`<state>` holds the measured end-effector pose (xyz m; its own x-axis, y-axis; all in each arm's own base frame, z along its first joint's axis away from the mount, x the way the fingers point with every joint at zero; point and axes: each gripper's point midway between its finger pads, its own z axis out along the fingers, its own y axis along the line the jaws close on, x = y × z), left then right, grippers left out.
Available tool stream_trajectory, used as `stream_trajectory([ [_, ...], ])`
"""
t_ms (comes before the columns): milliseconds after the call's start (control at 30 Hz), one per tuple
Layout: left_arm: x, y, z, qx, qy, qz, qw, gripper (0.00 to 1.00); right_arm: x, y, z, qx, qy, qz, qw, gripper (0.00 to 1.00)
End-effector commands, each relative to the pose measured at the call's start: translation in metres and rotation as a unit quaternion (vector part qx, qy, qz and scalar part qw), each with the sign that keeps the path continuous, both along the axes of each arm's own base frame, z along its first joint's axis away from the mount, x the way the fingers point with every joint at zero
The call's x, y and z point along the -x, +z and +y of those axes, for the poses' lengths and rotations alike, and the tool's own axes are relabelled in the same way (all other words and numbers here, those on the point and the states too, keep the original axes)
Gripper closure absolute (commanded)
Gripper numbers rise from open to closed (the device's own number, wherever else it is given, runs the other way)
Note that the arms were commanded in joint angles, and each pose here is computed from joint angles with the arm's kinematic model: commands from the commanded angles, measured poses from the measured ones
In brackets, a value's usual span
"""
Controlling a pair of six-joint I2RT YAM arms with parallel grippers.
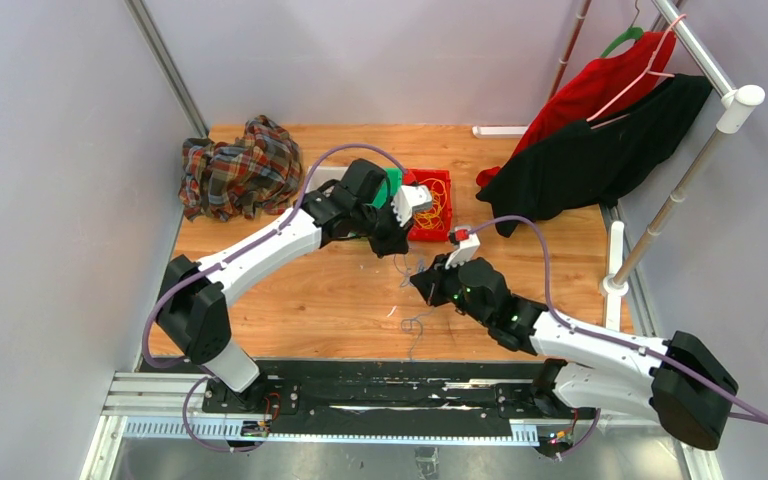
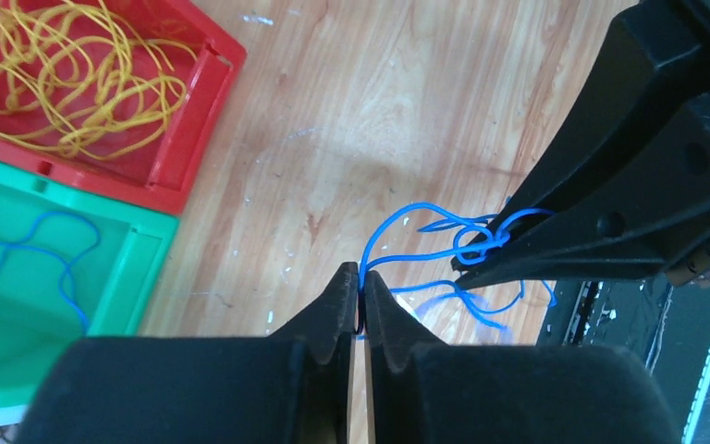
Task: Untangle the cables
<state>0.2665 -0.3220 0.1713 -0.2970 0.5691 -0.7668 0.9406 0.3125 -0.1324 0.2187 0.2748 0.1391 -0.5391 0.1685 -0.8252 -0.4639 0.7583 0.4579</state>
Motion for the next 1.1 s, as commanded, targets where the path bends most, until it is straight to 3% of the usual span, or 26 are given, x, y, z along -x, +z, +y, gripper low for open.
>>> stream_trajectory([
  [0,-0.001,0.035,0.004,-0.002,-0.023,-0.048,0.999,0.96,-0.004,0.001,-0.015,-0.016,-0.023,-0.001,1.0,0.98],
  [333,0.02,0.074,0.031,-0.023,-0.043,-0.074,0.996,0.99,-0.011,-0.005,-0.026,-0.013,-0.041,0.003,0.999,0.82],
  [467,0.02,0.104,0.041,-0.025,-0.036,-0.106,0.993,0.99,-0.011,-0.012,-0.026,-0.012,-0.042,0.008,0.999,0.83],
  [600,0.015,0.147,0.051,-0.022,-0.022,-0.159,0.987,0.99,-0.009,-0.023,-0.027,-0.01,-0.043,0.012,0.999,0.74],
  [700,0.008,0.181,0.06,-0.015,-0.004,-0.215,0.976,1.0,-0.008,-0.031,-0.029,-0.003,-0.044,0.018,0.999,0.72],
  [833,-0.007,0.225,0.072,-0.017,0.029,-0.289,0.957,1.0,-0.006,-0.042,-0.033,0.003,-0.052,0.03,0.998,0.81],
  [1067,-0.017,0.313,0.082,0.028,0.075,-0.38,0.922,1.0,-0.001,-0.052,-0.035,0.007,-0.047,0.04,0.998,0.7],
])
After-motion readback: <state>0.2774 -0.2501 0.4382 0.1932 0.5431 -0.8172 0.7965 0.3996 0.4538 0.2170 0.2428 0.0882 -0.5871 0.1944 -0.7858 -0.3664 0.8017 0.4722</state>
